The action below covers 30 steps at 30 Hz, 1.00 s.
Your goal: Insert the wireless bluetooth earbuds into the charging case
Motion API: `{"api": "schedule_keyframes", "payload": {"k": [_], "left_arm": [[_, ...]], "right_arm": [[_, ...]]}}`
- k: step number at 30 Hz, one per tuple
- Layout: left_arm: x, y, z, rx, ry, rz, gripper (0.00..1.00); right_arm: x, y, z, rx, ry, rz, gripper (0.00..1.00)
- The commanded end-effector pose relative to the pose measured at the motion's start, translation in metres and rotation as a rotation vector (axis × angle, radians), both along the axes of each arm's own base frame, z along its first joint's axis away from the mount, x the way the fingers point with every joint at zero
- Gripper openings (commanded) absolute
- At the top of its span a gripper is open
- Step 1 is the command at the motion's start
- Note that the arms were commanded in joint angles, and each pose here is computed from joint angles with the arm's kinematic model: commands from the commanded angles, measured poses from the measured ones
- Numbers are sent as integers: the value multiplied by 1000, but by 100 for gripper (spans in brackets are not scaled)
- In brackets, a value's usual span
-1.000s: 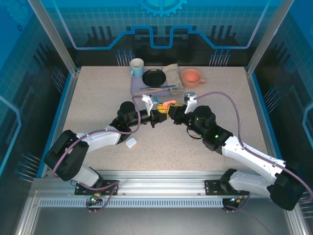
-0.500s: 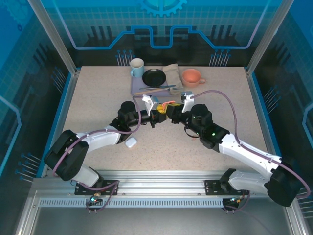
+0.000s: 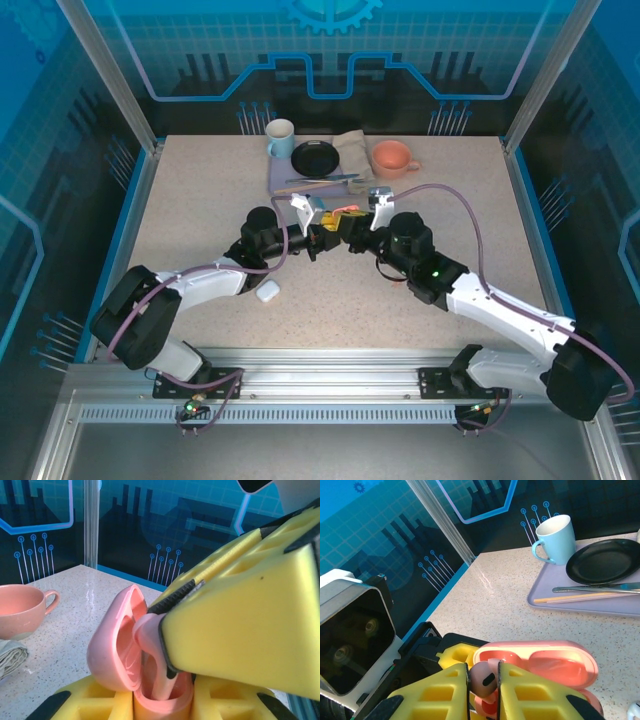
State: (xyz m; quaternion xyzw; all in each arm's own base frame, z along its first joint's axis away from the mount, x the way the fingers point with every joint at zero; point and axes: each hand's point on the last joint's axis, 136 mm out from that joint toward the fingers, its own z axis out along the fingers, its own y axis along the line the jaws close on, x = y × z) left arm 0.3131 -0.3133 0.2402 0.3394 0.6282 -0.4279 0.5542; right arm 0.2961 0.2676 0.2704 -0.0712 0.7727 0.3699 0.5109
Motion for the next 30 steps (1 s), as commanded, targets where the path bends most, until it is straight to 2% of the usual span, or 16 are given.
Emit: {"api": "schedule_keyframes", "payload": {"k": [1,12,16,20,30], "left_arm": [[-10,-1,44,-61,-149,-27,0],[-10,-2,48,-62,-154,-29,0],[-9,-2,47,-59,-151,-30,0],[-9,-3,48,-61,-151,-31,0],[-11,-1,45,-64,-143,-29,0]], "right_arm": [[-10,-2,-9,-37,15,6,18],[-11,-1,-14,-49,25,24,18],[-16,5,-13,-53,26,69,22],[-16,6,-9,-56,39,80,38],[-1,5,15,14,133,58,58]]}}
